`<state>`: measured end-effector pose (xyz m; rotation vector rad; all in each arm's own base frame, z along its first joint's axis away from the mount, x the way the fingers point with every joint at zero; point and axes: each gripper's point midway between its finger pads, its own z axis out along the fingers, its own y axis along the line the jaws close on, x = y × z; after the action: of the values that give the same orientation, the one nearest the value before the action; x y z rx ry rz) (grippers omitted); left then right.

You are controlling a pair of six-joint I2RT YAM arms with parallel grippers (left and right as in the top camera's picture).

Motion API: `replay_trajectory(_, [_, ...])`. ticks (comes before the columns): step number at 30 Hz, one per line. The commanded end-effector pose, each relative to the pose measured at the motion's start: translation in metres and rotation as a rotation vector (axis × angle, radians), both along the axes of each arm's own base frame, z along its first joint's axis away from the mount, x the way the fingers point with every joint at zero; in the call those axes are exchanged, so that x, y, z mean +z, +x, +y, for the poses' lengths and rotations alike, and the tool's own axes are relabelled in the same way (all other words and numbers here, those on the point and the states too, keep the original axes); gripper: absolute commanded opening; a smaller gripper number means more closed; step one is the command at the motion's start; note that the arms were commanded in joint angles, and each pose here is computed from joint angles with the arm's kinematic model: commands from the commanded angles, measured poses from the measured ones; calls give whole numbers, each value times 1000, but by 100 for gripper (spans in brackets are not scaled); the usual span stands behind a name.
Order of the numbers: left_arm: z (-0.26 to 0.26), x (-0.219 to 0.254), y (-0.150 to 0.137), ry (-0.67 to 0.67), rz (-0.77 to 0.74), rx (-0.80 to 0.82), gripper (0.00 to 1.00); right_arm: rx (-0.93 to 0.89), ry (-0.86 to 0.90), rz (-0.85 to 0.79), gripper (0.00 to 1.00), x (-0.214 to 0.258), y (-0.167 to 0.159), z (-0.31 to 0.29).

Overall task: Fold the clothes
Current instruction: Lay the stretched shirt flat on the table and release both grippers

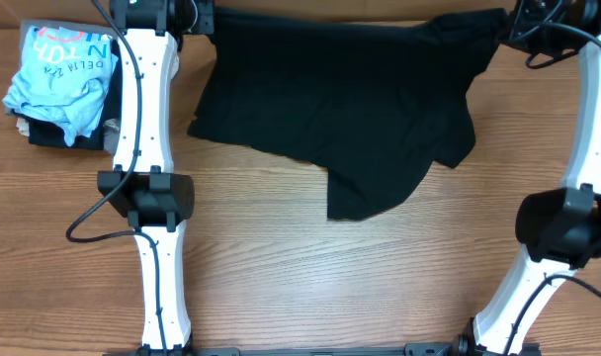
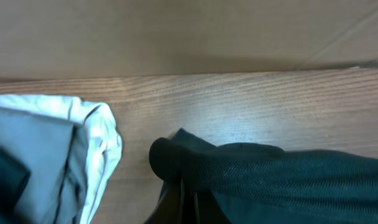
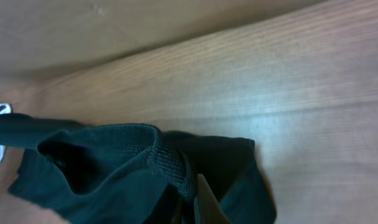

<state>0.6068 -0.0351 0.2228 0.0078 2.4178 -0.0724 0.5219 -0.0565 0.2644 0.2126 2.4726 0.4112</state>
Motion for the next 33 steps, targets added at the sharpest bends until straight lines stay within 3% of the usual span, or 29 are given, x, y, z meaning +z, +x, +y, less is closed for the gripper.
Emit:
replay_trajectory(1, [14,126,-43,-1,-208,41,4,-38,-67,-238,4,132,-62,-1])
replay_trajectory(8, [18,237,-153,17,-337,21,4,-91,-155,-427,4,234,-183,9])
replay_trajectory(15, [23,298,-251,35,-442,11,4,-167,-240,-522,4,269,-280,23])
replay_trajectory(20, [32,318,-303,67,-493,42,4,-216,-296,-653,4,296,-341,35])
replay_trajectory(26, [35,310,-313,68,-453,59,4,-275,-346,-707,4,305,-372,34])
replay_trajectory(33, [30,257,-262,69,-264,36,4,-241,-302,-495,4,260,-316,18])
